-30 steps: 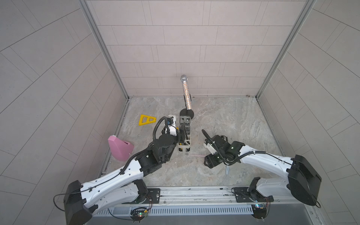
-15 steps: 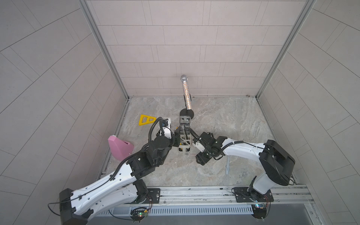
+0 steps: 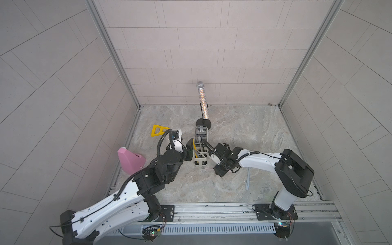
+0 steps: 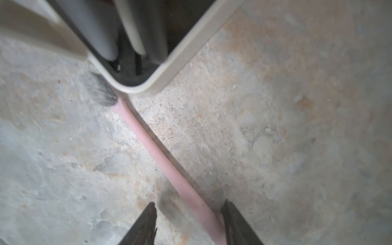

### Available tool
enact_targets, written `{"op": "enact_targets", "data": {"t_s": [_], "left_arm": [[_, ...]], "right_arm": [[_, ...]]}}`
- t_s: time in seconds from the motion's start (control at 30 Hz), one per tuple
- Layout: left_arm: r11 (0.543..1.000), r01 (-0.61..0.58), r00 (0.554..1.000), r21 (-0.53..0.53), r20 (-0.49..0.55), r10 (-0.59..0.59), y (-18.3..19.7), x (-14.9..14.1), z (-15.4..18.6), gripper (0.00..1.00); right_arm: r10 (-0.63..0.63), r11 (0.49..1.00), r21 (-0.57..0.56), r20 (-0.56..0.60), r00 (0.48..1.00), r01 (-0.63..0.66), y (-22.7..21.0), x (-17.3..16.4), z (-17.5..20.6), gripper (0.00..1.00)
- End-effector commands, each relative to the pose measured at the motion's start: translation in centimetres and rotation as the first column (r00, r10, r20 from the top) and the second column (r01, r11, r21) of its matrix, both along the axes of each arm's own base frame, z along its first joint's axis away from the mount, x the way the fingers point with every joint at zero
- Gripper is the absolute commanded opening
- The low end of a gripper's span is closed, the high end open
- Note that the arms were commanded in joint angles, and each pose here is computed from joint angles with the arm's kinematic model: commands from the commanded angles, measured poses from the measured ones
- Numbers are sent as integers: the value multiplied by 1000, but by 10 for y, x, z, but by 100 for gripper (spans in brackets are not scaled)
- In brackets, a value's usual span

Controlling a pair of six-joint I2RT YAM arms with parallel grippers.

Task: Place the toothbrush into the toothbrush holder
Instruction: Adjust the toothbrush at the center of the board.

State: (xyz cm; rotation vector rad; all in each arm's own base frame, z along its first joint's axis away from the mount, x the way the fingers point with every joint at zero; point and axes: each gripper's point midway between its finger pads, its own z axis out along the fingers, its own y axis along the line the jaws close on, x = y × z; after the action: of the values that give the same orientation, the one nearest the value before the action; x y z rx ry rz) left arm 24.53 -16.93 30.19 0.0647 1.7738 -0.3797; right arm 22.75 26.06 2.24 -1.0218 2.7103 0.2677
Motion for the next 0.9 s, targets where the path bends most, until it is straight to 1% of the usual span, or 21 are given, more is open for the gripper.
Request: {"op": "enact_targets", "data": {"t_s": [0.0,0.17,0.43,0.57,0.67,0.77,0.8,0.87], "left_arm": [[999,-33,999,-23,6,33,7,1,4,56],[999,-34,999,-20,12,34,8,1,7,56],[999,-31,999,-20,10,31,7,1,7,56],[999,-28,1000,-26,11,29,9,-1,8,56],[999,-27,1000,-33,8,27,9,-2,8,56],[999,-20,1000,-38,0,20,8,-3,7,56],[999,-19,1000,-39,-3,19,8,-3,7,56],[999,-18,1000,-40,-7,17,8,-3,7,56]], "right_arm": [[-1,998,-67,-8,1000,1,-19,-10,-4,38],[-31,997,-75,-37,999,28,-30,-22,-2,27],[-82,995,-67,-89,993,76,-36,-37,-1,19],[-133,991,-48,-108,985,128,-40,-44,-1,14],[-180,983,-44,-111,977,176,-46,-48,-1,12],[-206,979,-22,-119,971,205,-46,-52,1,12],[-211,977,-17,-118,970,210,-47,-52,2,14],[-219,976,-18,-104,970,219,-49,-52,6,27]]}}
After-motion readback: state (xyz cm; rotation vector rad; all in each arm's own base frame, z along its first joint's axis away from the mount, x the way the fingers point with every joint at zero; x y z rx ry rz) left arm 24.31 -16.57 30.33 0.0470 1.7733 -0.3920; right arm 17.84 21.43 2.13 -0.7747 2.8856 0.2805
